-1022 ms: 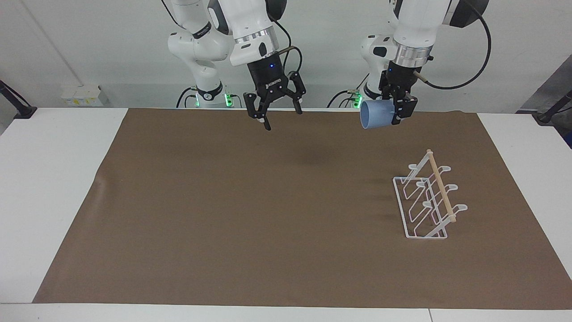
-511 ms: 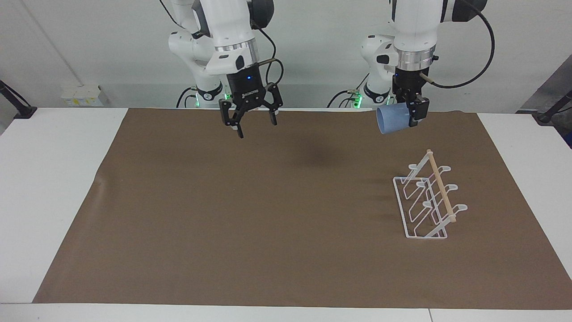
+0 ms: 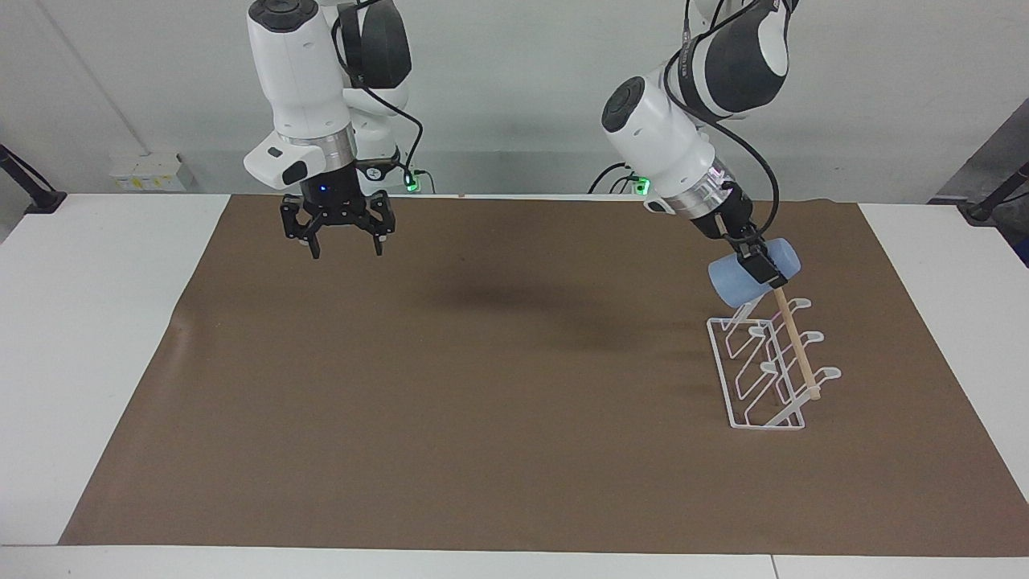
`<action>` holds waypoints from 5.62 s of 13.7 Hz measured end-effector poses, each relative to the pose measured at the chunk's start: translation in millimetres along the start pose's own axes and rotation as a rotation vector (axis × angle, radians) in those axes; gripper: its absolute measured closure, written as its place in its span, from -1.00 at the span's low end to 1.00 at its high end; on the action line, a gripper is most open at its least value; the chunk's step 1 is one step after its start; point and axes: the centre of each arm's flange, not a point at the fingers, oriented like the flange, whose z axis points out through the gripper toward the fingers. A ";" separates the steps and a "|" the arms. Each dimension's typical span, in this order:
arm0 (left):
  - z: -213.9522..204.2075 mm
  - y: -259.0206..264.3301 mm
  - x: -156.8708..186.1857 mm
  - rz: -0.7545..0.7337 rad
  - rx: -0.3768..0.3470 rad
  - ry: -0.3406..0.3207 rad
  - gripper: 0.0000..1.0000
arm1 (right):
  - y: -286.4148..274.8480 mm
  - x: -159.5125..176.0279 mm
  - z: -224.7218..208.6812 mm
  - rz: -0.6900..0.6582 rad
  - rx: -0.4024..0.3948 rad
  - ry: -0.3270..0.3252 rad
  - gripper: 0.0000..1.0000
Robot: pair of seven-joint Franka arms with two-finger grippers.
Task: Hang cup on cup holder
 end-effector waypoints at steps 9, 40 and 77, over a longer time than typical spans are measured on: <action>29.5 -9.3 33.2 -0.030 0.048 -0.127 -0.51 | 4.8 -7.5 43.4 0.008 0.000 -0.009 -1.00; 117.0 -5.7 73.2 -0.063 -0.001 -0.123 -1.00 | 53.6 -8.3 -40.0 0.113 0.031 -0.063 -1.00; 63.5 31.6 -122.2 -1.236 -0.849 0.500 -1.00 | 53.6 -8.3 -40.0 0.113 0.031 -0.063 -1.00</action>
